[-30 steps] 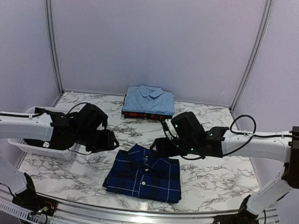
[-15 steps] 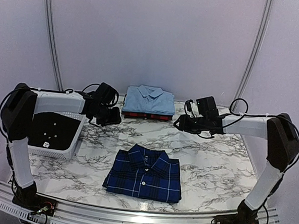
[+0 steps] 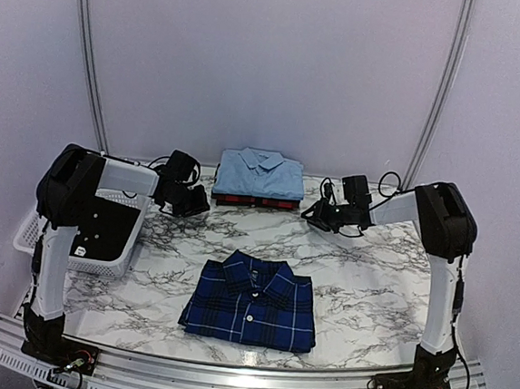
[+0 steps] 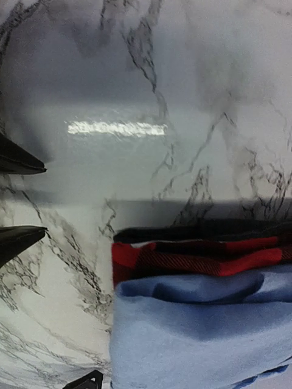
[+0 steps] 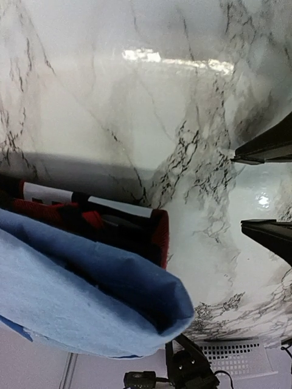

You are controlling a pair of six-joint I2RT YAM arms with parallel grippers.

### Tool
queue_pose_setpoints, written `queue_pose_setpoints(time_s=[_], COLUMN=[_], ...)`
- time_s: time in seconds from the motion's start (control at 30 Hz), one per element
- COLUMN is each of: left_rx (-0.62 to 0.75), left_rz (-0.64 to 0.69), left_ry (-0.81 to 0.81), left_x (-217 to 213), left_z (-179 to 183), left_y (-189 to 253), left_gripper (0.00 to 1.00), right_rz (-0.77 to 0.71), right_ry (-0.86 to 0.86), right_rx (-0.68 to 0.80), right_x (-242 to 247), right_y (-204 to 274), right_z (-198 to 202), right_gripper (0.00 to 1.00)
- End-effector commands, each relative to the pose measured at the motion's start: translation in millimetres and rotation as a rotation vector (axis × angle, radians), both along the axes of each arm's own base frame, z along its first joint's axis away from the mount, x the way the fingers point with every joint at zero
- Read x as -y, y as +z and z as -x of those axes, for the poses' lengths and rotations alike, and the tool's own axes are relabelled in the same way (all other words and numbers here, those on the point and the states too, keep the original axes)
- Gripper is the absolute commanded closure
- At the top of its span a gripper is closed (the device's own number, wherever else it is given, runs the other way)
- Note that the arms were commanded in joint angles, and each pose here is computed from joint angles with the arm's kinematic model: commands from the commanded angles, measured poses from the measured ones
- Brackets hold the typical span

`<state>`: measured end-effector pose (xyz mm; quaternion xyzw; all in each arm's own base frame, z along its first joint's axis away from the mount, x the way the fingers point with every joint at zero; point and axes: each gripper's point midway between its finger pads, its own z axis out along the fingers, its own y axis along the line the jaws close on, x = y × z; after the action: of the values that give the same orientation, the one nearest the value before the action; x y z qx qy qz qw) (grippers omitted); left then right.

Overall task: Fold and stack the long sleeve shirts
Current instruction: Move the square-folded shirt to the center of the board.

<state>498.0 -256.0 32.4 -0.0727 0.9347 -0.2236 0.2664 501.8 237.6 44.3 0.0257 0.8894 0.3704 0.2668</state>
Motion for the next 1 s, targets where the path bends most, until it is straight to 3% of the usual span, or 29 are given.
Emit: queue_pose_setpoints(time_s=[0.0, 0.97], left_rx=[0.018, -0.009], left_rz=[0.073, 0.149], left_ry=[-0.028, -0.072], left_x=[16.7, 43.5], left_z=[-19.3, -49.2], left_y=[-1.1, -34.3], left_gripper=[0.70, 0.70], right_rz=[-0.116, -0.291], right_ry=[-0.012, -0.031], right_rx=[0.017, -0.047], right_x=[-10.5, -40.9], right_y=[16.8, -7.7], right_z=[-23.4, -65.8], right_gripper=[0.72, 0.72])
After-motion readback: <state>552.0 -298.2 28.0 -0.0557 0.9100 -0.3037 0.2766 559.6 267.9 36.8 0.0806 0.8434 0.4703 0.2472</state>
